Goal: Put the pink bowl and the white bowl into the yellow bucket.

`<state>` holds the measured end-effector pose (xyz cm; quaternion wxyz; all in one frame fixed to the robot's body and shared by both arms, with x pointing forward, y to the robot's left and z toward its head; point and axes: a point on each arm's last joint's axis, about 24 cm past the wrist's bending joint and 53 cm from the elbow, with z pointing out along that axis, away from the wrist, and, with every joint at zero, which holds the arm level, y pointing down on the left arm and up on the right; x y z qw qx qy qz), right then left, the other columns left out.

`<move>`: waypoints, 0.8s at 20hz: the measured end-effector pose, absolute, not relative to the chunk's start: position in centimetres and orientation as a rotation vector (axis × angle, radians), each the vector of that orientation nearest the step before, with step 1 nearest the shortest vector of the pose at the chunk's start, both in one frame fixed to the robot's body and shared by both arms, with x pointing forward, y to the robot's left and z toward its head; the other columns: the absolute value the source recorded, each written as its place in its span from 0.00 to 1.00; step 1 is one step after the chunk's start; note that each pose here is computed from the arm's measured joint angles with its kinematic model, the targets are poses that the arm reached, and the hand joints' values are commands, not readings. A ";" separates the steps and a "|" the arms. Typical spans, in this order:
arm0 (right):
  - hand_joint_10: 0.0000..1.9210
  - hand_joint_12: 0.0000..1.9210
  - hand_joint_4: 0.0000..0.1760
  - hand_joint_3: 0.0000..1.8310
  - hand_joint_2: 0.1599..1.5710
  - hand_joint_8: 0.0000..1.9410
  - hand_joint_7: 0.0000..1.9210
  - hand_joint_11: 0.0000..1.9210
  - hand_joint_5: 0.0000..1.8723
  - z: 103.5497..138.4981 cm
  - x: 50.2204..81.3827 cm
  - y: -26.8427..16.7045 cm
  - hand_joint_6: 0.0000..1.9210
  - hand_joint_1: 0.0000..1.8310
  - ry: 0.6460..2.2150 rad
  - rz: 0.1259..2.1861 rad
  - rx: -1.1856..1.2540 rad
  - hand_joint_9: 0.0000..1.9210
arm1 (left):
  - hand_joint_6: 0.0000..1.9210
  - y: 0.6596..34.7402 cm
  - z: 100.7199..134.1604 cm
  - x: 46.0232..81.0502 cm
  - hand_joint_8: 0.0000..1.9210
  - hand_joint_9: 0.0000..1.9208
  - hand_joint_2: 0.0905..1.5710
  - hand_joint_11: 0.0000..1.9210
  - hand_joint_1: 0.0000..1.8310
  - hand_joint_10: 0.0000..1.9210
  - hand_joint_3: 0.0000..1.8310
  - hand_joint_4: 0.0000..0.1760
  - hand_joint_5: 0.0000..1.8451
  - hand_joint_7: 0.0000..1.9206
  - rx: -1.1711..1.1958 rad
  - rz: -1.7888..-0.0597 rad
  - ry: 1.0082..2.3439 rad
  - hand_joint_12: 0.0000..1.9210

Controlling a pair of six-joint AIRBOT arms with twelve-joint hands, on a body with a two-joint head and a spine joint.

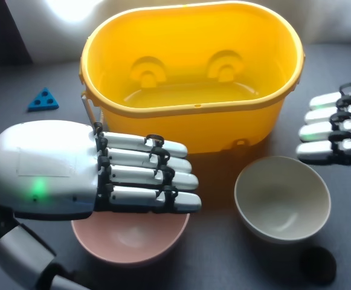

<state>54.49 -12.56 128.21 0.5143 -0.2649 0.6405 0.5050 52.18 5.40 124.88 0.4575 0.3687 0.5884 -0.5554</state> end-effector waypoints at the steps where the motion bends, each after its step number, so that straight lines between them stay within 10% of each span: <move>1: 0.00 0.00 0.00 0.01 0.63 0.00 0.00 0.00 0.00 128.5 54.8 -12.4 0.00 0.00 1.536 1.218 -0.621 0.00 | 0.00 5.4 125.0 52.2 0.00 0.00 0.65 0.00 0.00 0.00 0.02 0.00 0.00 0.00 0.908 -1.369 1.446 0.00; 16: 0.00 0.00 0.00 0.00 0.64 0.00 0.00 0.00 0.00 126.3 56.8 -13.7 0.00 0.00 1.605 1.084 -0.621 0.00 | 0.00 5.3 125.2 51.6 0.00 0.00 0.68 0.00 0.00 0.00 0.01 0.00 0.00 0.01 0.957 -1.394 1.454 0.00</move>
